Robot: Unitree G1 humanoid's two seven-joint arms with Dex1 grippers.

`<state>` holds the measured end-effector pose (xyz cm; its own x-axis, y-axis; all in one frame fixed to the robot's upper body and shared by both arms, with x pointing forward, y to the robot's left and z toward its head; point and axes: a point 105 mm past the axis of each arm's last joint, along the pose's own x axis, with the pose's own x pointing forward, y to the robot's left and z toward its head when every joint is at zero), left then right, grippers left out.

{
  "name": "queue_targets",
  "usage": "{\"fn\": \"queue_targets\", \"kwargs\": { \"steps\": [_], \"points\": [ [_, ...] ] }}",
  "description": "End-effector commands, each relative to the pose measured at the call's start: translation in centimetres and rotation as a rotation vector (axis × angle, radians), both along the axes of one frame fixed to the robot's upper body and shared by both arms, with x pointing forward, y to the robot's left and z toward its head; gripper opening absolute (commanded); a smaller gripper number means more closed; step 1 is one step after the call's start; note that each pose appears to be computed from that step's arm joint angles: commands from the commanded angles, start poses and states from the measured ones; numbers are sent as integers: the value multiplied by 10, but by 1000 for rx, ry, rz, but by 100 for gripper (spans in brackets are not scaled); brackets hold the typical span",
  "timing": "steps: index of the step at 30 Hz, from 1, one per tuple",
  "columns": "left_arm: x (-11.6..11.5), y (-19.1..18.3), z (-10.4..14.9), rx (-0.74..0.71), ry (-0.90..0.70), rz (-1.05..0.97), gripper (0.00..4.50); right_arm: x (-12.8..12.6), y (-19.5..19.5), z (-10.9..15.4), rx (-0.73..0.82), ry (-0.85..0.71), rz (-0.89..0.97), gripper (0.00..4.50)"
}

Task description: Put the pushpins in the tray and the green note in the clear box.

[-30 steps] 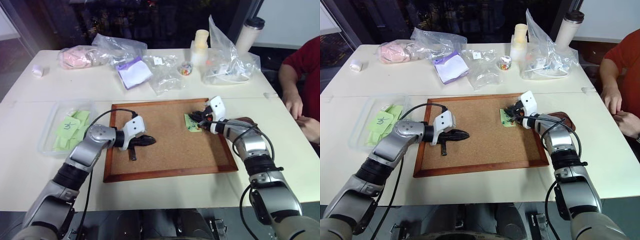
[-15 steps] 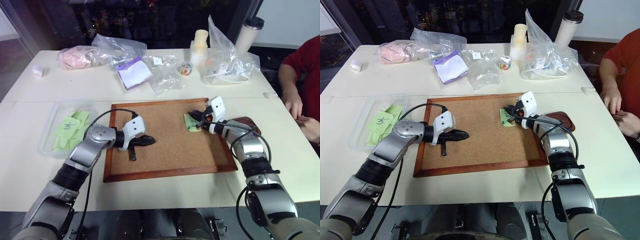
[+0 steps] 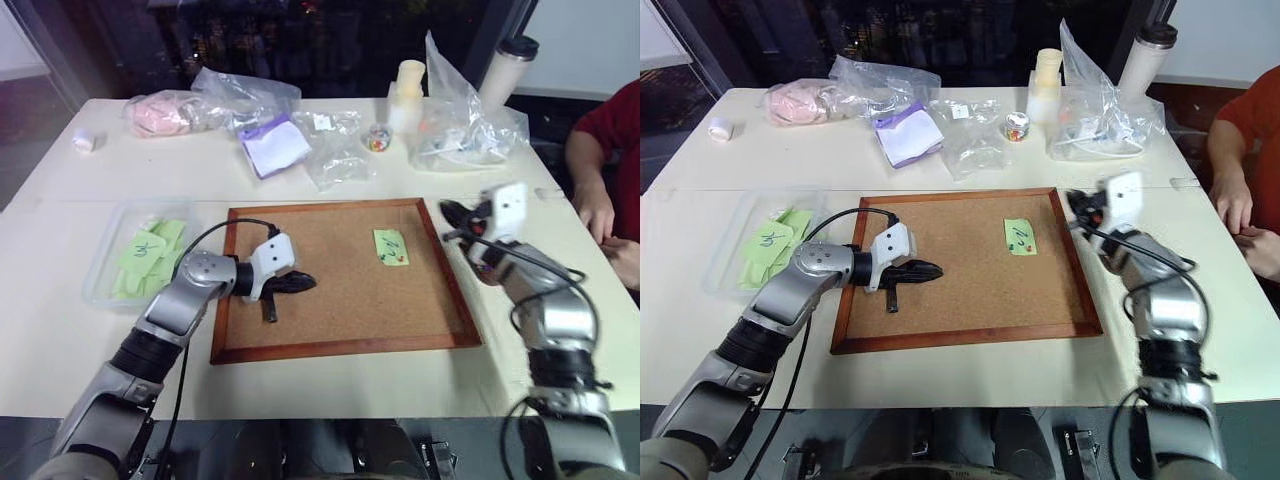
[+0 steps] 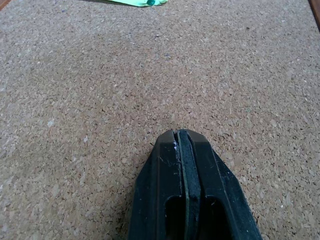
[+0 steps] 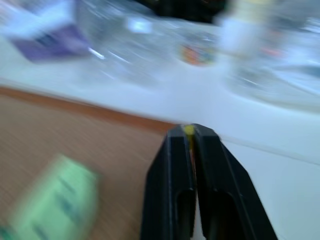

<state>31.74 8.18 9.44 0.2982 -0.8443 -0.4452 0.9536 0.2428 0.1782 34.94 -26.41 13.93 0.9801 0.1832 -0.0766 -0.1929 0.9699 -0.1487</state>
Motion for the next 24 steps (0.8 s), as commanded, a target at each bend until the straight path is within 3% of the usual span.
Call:
{"fn": "queue_targets", "kwargs": {
  "steps": [1,7,8,10,17,21,24],
  "points": [
    [-7,3,-21,49,73,3,0,-15,-13,-3,-26,20,-56,5],
    [-7,1,-21,43,75,-7,0,-22,-29,-16,-16,62,-128,5],
    [-7,1,-21,42,75,-9,0,-23,-31,-17,-13,67,-133,33],
    [-6,1,-21,43,73,-11,0,-23,-31,-19,-11,71,-136,94],
    [-4,-1,-20,43,70,-18,0,-23,-36,-16,-16,56,-169,447],
    [-5,-1,-20,44,69,-20,0,-22,-37,0,-6,-16,-186,447],
    [-5,-1,-20,44,67,-19,0,-23,5,20,48,-77,15,447]
  ]
}}
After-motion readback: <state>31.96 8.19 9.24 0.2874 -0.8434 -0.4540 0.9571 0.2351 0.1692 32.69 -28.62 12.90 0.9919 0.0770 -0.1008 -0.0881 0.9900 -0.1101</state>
